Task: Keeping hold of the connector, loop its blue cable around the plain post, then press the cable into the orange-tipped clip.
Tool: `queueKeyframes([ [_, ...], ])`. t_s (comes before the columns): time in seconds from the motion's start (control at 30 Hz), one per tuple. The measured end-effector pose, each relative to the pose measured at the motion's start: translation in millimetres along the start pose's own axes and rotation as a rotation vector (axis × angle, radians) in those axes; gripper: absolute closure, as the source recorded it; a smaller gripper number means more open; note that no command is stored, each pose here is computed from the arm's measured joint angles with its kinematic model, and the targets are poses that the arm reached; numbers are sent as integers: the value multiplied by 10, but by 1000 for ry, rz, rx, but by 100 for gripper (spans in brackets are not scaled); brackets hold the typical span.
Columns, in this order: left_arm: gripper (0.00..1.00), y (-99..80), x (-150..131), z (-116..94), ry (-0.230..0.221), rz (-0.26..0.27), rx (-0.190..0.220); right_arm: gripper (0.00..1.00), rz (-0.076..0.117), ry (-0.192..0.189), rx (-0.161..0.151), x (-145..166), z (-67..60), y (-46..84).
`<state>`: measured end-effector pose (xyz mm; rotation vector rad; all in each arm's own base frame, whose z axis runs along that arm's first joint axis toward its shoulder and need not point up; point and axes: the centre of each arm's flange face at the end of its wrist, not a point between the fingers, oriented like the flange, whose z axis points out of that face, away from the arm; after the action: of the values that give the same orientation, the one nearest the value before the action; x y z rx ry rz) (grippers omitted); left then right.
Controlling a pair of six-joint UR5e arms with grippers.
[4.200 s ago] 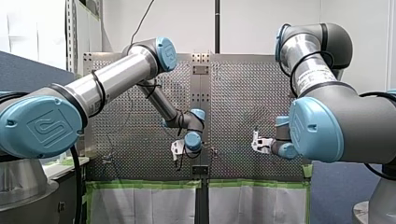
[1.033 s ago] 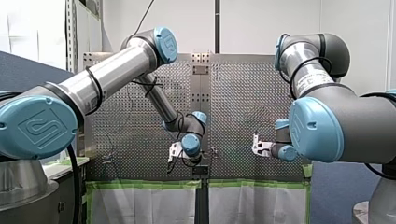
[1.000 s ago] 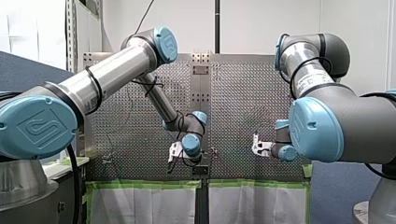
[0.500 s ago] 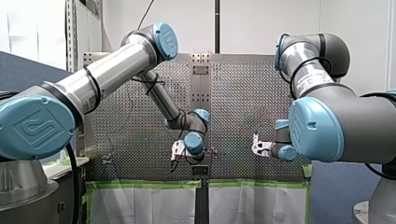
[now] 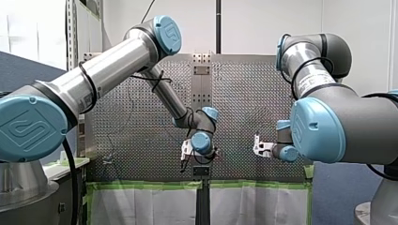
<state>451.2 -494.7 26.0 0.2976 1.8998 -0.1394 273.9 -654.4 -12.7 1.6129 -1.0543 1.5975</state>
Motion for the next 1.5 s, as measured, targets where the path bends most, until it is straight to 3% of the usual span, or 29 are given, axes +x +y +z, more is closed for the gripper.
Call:
queueKeyframes([
  [0.23, 0, -31, 32, -11, -19, -9, 11, 100, 1, 0, 0, 0, 0, -1],
  [0.73, 0, -12, 33, -10, -22, -24, -6, 100, 5, 0, -2, 2, 0, 12],
  [1.33, 0, 46, 95, -32, -5, -21, -16, 100, 2, -6, -2, -2, -3, 11],
  [1.5, 0, 66, 109, -57, 8, -12, -37, 100, 3, -6, -2, -1, -2, 12],
])
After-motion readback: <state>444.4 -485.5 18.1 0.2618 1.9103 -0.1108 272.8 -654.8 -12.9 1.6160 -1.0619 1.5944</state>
